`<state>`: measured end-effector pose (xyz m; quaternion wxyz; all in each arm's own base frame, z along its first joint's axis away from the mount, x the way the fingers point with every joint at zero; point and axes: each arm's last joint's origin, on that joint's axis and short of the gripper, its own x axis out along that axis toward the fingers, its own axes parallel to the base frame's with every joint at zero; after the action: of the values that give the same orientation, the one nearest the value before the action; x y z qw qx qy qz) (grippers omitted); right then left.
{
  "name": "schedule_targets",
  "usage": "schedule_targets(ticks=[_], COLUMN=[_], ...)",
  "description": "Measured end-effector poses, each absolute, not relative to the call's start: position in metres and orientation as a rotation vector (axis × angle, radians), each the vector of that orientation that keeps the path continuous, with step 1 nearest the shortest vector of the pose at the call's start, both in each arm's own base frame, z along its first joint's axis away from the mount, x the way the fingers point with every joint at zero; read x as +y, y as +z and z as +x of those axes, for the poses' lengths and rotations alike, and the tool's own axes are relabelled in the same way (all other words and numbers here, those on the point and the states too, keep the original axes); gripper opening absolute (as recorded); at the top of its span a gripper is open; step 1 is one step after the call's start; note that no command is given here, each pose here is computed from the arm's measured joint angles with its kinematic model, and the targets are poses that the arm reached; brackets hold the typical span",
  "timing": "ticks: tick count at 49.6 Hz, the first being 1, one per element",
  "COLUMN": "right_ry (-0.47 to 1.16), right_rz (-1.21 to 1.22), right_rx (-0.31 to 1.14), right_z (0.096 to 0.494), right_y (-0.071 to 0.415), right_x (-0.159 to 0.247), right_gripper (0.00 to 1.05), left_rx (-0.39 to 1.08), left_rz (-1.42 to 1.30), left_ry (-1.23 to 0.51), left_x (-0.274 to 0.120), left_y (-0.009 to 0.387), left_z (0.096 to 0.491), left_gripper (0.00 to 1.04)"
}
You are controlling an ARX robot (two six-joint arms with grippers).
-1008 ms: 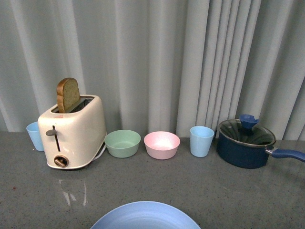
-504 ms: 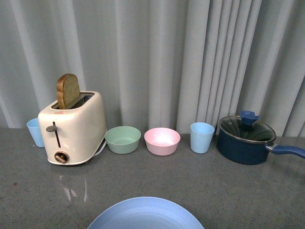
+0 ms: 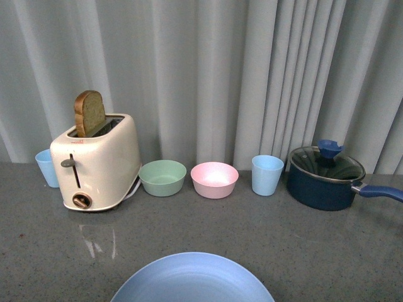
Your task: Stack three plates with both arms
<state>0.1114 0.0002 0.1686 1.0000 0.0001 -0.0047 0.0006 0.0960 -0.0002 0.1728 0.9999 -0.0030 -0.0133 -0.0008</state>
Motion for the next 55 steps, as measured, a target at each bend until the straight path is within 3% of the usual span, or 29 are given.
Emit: schedule_targets(ticks=[23, 30, 35, 49, 55], right_ry=[0.003, 0.003, 0.003, 0.003, 0.003], right_rz=[0.000, -0.001, -0.001, -0.001, 0.000], right_rx=[-0.003, -0.003, -0.003, -0.003, -0.003], right_z=[0.098, 0.098, 0.098, 0.098, 0.098], right_y=[0.165, 0.165, 0.165, 0.165, 0.165], right_x=[0.000, 0.000, 0.000, 0.000, 0.000], right_gripper=[0.03, 0.24, 0.49, 0.97, 0.97], left_rx=[-0.027, -0.027, -0.027, -0.027, -0.027], left_rz=[-0.006, -0.006, -0.006, -0.006, -0.006], left_ry=[-0.002, -0.002, -0.002, -0.002, -0.002], left_x=[0.000, 0.000, 0.000, 0.000, 0.000], left_y=[0.173, 0.173, 0.173, 0.173, 0.173], left_z=[0.096, 0.096, 0.096, 0.096, 0.096], left_gripper=[0.98, 0.98, 0.98, 0.98, 0.98])
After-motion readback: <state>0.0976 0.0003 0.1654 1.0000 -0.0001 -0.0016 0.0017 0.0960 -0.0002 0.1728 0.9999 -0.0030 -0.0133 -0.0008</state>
